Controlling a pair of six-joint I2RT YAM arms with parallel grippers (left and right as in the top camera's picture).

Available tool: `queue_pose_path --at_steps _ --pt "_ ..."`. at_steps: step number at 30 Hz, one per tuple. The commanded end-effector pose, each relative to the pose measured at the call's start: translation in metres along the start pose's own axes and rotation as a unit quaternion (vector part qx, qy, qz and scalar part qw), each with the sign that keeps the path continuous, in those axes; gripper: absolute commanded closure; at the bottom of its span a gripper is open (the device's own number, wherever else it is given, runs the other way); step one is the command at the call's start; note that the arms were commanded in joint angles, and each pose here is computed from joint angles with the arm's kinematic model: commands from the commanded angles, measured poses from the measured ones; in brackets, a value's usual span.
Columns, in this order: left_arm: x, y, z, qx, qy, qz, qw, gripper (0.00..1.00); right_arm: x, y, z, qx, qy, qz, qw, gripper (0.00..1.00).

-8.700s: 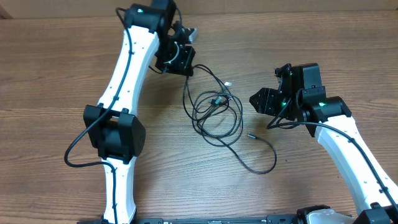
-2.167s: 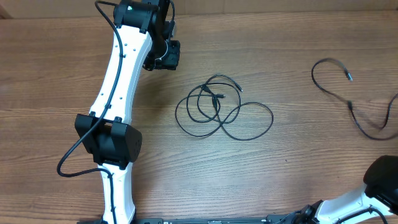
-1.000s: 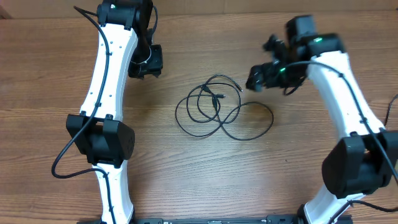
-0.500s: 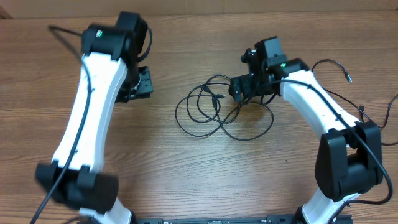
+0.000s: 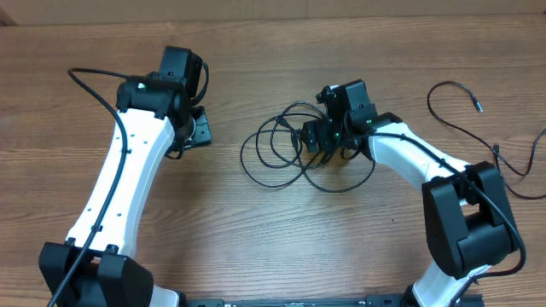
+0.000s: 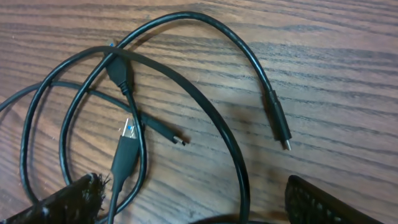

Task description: Untangle cables

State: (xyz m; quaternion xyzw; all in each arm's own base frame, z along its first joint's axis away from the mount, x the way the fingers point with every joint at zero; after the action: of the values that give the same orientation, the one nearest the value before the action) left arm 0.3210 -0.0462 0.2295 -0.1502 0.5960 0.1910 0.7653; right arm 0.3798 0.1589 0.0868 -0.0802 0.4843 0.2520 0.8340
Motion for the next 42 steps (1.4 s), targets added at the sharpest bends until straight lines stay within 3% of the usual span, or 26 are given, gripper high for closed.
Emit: queue_pose_path --at_steps 1,6,17,22,24,29,33,42 --pt "0.001 0.001 -0.003 -0.004 0.001 -0.001 1.0 0.45 0.004 -0.002 -0.007 0.021 0.0 -0.004 1.0 0.09" --pt "0.001 0.0 -0.003 -0.004 0.004 -0.008 1.0 0.43 0.005 -0.001 -0.011 0.024 0.004 -0.004 1.0 0.32" --pt "0.001 -0.001 -0.004 -0.004 0.007 -0.01 1.0 0.43 0.012 0.001 -0.031 0.074 0.019 0.002 0.997 0.44" --pt "0.001 -0.001 -0.005 -0.004 0.008 -0.01 1.0 0.43 0.012 0.002 -0.027 0.093 0.011 0.008 0.996 0.87" --pt "0.001 -0.001 -0.005 -0.004 0.01 -0.013 1.0 0.43 0.012 0.004 -0.024 0.101 0.002 0.019 0.995 0.96" --pt "0.001 -0.001 -0.005 -0.004 0.01 -0.013 1.0 0.43 0.005 0.011 -0.005 0.096 -0.023 0.06 0.993 0.96" --pt "0.001 -0.001 -0.005 -0.003 0.01 -0.012 1.0 0.42 -0.026 0.01 0.033 0.094 -0.056 0.087 0.99 0.96" --pt "0.001 -0.002 -0.004 -0.004 0.007 -0.015 1.0 0.41 -0.172 0.017 0.147 0.022 -0.202 0.131 0.97 0.96"
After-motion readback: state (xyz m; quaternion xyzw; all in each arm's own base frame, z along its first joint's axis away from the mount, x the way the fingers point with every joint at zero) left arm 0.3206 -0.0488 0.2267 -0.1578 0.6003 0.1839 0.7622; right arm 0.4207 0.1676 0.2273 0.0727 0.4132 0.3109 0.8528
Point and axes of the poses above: each gripper's point midway between its finger pads, its own x axis out along the fingers, its own y axis along the line the jaws close on, z = x × y, the point moved 6 cm from there along -x, back along the fingers, and after that the axes turned 12 degrees about -x, right-handed, at the moved point
